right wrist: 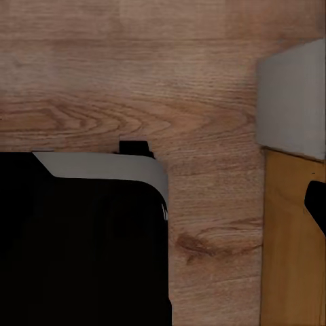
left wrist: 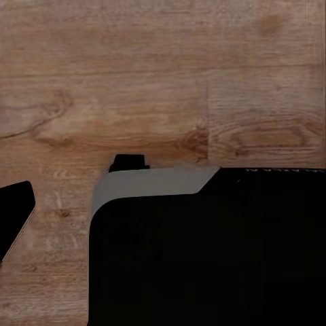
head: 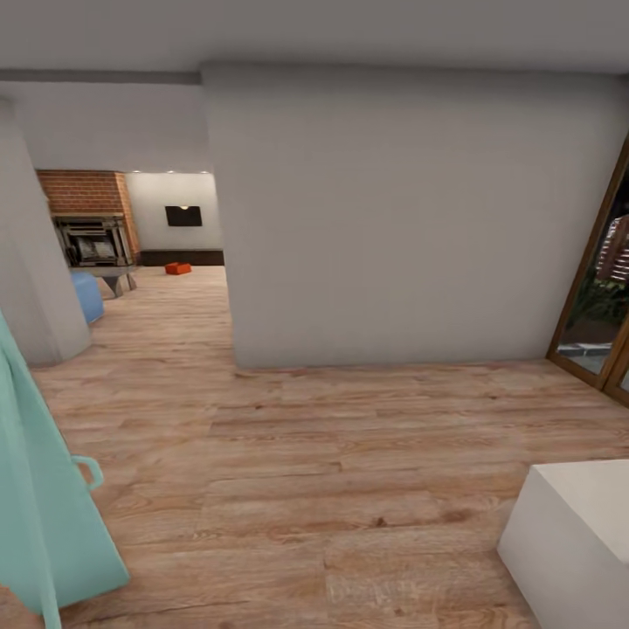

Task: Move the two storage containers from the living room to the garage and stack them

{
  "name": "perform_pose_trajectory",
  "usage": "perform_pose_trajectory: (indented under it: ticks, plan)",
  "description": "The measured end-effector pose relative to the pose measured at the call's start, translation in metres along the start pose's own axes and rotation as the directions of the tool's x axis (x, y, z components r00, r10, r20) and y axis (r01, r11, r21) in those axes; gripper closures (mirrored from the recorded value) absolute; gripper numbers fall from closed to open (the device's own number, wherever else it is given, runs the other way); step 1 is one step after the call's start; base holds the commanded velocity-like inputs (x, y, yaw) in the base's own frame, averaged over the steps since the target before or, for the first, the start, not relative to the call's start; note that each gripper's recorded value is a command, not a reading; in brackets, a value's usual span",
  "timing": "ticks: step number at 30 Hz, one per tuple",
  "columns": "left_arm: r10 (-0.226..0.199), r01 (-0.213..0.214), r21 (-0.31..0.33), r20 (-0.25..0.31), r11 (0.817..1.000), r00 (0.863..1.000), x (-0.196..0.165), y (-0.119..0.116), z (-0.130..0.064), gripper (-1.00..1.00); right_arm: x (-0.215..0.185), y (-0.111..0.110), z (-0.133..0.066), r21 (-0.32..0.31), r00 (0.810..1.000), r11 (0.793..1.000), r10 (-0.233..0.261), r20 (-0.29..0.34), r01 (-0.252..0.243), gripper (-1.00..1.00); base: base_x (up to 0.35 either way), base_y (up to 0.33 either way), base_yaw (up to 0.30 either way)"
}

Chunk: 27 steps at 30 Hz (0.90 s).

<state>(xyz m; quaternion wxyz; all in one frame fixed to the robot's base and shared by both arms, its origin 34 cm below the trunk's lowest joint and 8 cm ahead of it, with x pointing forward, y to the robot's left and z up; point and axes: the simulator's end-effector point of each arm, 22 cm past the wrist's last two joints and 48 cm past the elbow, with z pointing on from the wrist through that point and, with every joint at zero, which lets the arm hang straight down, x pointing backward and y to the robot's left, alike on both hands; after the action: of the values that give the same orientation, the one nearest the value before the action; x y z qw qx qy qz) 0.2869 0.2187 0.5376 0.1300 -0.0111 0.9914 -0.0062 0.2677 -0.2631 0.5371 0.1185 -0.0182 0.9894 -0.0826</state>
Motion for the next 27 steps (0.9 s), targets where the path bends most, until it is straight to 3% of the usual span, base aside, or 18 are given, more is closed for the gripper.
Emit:
perform_pose_trajectory:
  ticks: [17,27]
  plan:
    - [0.000,0.000,0.000,0.000,1.000,1.000,-0.0001,0.0000,0.0000,-1.00,0.0003,0.0010,-0.0002,-0.001,1.000,1.000,0.003,-0.002,-0.003,-1.00,0.322,0.000,0.001]
    - [0.000,0.000,0.000,0.000,1.000,1.000,0.0000,0.0001,0.0000,-1.00,0.0001,0.0005,-0.0001,0.000,1.000,1.000,0.002,-0.001,-0.002,-1.00,0.322,0.000,0.218]
